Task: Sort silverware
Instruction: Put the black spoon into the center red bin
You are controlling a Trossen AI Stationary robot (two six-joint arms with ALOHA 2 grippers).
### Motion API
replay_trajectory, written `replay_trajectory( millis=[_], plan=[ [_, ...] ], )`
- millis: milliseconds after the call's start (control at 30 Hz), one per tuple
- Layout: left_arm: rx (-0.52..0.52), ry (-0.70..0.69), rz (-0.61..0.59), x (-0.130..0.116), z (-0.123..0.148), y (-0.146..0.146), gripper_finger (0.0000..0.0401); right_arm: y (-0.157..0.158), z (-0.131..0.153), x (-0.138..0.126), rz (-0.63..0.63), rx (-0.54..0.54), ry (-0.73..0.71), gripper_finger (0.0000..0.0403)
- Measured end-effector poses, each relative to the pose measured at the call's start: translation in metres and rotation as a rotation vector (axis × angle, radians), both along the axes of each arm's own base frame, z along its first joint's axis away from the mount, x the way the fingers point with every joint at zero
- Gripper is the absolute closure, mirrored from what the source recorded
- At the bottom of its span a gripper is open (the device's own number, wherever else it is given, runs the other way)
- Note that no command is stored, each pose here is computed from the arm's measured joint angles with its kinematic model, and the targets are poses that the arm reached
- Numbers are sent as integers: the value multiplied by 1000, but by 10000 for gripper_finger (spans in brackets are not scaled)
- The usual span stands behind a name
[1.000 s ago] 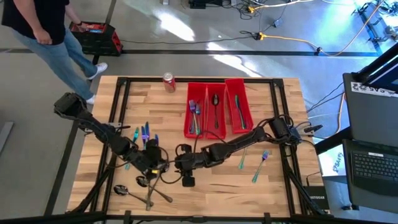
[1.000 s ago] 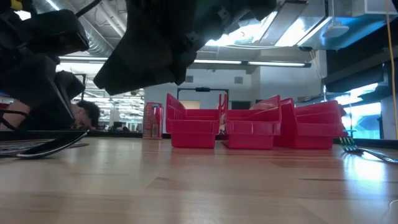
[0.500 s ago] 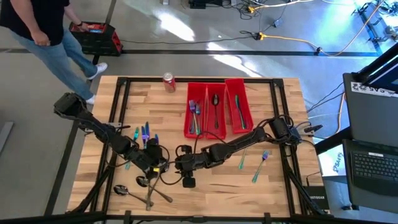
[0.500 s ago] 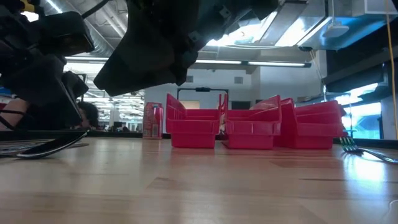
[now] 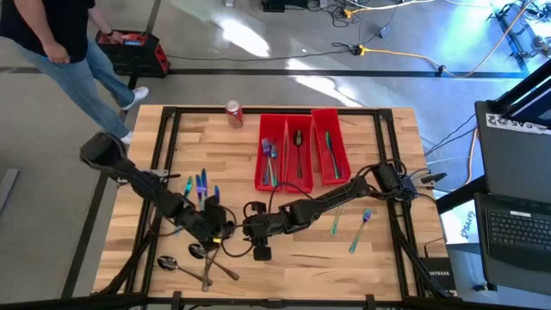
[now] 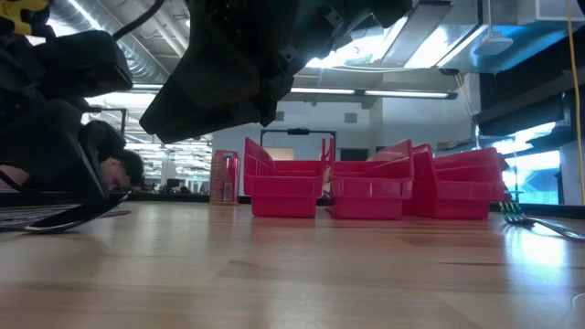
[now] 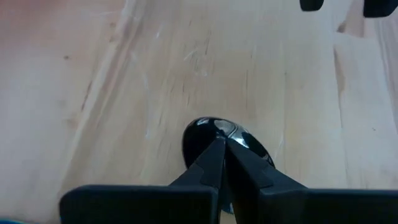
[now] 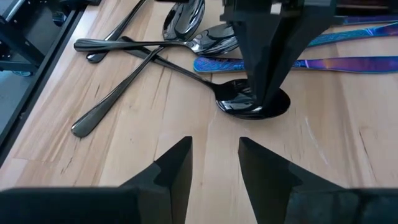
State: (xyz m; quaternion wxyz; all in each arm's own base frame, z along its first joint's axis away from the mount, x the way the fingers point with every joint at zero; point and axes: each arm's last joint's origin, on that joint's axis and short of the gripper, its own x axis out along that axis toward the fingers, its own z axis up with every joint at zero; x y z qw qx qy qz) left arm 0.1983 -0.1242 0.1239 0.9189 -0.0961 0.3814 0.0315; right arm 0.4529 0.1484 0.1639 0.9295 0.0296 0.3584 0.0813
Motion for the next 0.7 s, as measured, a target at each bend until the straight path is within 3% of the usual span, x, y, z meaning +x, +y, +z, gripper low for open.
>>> replay_trajectory(
  millis=[267,700],
  plan=[
    [-1,5,23,4,-5,3,401,2,3,2,56,0,-43,288],
    [1,13,118,15,-5,24,401,4,9,6,236,-149,-154,288]
  ],
)
